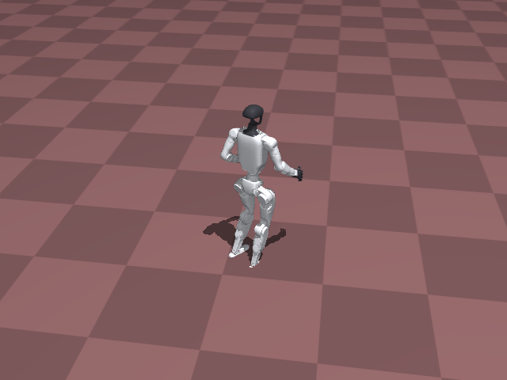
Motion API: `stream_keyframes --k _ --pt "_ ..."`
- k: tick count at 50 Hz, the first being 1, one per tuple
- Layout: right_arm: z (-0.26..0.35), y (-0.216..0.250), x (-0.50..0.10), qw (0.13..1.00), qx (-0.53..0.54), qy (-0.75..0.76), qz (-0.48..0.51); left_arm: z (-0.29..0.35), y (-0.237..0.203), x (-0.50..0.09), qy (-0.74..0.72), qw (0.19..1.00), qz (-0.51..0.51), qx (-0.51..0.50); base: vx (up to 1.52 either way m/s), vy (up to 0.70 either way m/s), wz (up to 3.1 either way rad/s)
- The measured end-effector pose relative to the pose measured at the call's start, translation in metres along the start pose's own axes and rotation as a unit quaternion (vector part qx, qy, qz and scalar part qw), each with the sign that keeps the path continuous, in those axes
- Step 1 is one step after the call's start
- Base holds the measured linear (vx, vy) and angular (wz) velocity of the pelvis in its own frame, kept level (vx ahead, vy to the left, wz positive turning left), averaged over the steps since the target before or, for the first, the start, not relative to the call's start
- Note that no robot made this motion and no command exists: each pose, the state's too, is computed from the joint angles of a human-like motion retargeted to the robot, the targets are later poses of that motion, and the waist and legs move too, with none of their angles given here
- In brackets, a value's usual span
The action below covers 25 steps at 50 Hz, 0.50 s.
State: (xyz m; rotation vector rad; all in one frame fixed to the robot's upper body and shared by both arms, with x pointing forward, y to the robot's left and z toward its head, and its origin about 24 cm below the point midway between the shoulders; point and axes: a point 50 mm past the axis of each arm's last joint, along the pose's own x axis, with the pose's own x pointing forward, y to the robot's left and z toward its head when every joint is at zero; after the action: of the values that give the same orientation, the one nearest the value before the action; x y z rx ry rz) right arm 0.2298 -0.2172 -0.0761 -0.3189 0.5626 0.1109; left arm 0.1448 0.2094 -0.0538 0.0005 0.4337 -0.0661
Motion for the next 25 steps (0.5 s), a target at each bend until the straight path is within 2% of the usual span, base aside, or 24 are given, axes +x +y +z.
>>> stream_keyframes --k 5,10,17,25 --pt "-0.037 0.029 -0.008 0.993 -0.043 0.080 0.071 -0.019 -0.001 0.003 0.051 0.997 0.000 0.050 0.17 0.04 -0.34" --pt "-0.101 0.050 -0.039 0.966 -0.060 0.222 0.119 -0.011 -0.003 0.022 0.048 0.994 0.000 0.103 0.12 0.02 -0.18" --pt "-0.170 0.054 -0.103 0.914 -0.048 0.380 0.132 0.062 -0.019 0.060 -0.091 0.980 -0.020 0.176 0.05 0.01 -0.13" --pt "-0.183 0.040 -0.122 0.917 0.000 0.390 0.086 0.158 -0.084 0.078 -0.274 0.918 -0.142 0.250 -0.01 0.01 -0.33"
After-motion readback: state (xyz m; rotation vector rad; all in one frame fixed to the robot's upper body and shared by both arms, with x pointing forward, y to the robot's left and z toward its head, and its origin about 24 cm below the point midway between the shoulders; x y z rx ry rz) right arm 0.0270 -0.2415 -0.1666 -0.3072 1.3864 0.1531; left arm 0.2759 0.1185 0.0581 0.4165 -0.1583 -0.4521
